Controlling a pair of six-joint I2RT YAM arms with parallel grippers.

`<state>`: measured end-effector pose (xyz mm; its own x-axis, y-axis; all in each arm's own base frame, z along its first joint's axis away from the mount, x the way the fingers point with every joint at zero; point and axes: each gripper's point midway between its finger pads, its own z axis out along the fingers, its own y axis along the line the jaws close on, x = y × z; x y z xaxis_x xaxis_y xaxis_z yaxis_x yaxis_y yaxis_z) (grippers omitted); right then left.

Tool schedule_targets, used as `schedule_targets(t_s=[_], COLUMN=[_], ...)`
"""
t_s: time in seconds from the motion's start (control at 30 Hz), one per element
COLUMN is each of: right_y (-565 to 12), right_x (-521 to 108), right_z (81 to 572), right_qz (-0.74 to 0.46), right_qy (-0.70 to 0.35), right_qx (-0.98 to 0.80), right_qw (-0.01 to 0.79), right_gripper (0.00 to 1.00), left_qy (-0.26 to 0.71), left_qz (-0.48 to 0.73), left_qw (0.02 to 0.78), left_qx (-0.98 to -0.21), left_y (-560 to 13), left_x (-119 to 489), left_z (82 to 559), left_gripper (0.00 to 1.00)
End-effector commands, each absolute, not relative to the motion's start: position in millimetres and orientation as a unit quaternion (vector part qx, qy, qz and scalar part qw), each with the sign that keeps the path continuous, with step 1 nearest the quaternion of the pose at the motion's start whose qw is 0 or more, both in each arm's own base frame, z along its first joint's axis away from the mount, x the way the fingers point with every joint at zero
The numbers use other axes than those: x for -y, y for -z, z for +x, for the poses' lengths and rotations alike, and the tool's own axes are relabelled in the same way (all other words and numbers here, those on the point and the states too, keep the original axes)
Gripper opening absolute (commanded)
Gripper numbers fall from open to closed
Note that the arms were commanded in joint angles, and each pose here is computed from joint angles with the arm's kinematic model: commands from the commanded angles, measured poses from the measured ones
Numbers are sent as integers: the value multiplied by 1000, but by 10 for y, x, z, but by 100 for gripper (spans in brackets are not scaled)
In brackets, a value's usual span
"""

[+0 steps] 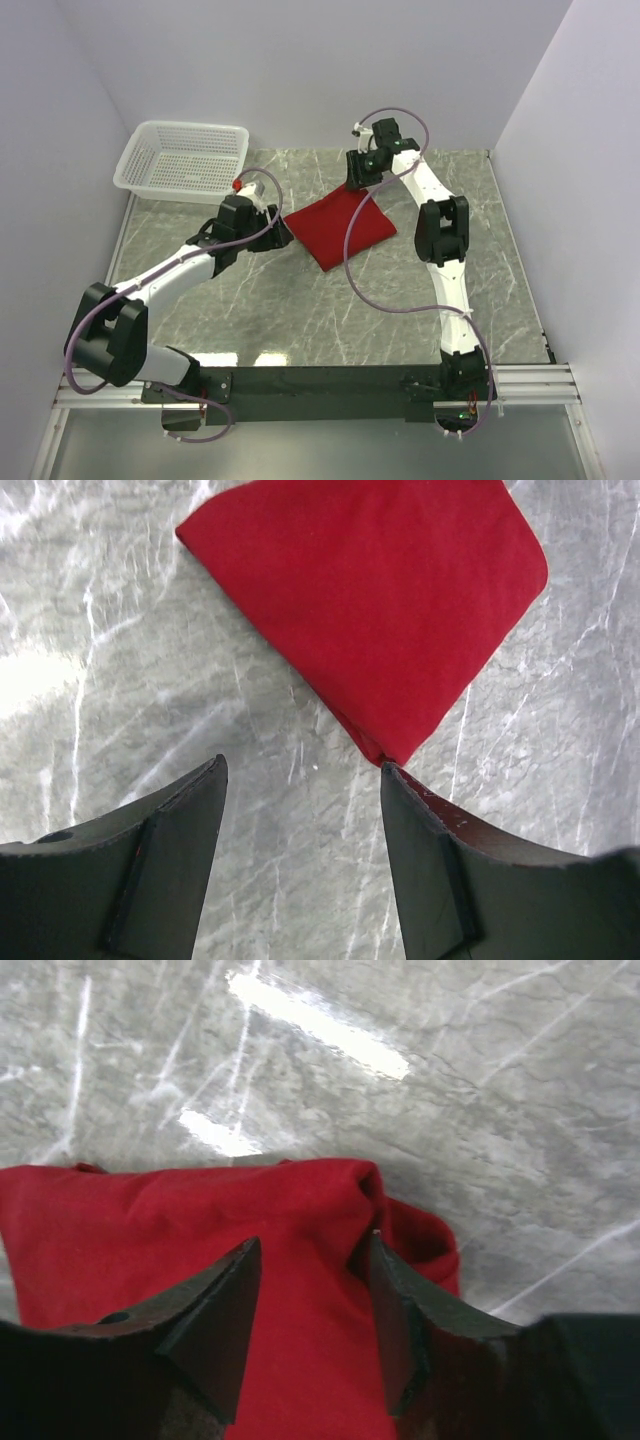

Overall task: Fold and stack the t-shirts
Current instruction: Fold the tshirt

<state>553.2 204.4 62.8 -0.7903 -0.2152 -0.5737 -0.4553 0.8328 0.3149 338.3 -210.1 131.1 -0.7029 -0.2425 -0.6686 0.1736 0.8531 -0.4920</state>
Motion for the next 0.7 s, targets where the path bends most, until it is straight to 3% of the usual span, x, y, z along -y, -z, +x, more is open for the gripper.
schedule_targets(t_s=[0.0, 0.13, 0.27, 0.33, 0.37, 0.67], right_y=[-747, -693, -681, -678, -704, -982], right_x=[-2133, -2140, -2124, -2131, -2120, -1800], right_z=[5594, 5613, 5633, 5637, 5645, 5727], right_qz=[-168, -148, -141, -140, -138, -92], right_qy=[-235, -235, -229, -228, -228, -240], right_qx=[-916, -922, -924, -924, -924, -912], right_qw=[277, 272, 273, 273, 276, 320], right_gripper=[53, 33, 20, 3, 0, 0], left_qy=[297, 298, 295, 295, 297, 296], left_qz=[-25, -26, -29, -30, -31, -30], left_qw=[401, 404, 406, 406, 406, 404], left_qx=[-866, -864, -865, -864, -864, -865], left_y=[-1487, -1532, -1557, -1557, -1560, -1524], left_x=[2169, 2170, 2142, 2140, 2142, 2154], left_z=[3364, 3324, 3293, 3284, 3281, 3264], left_gripper=[68, 68, 68, 68, 68, 67])
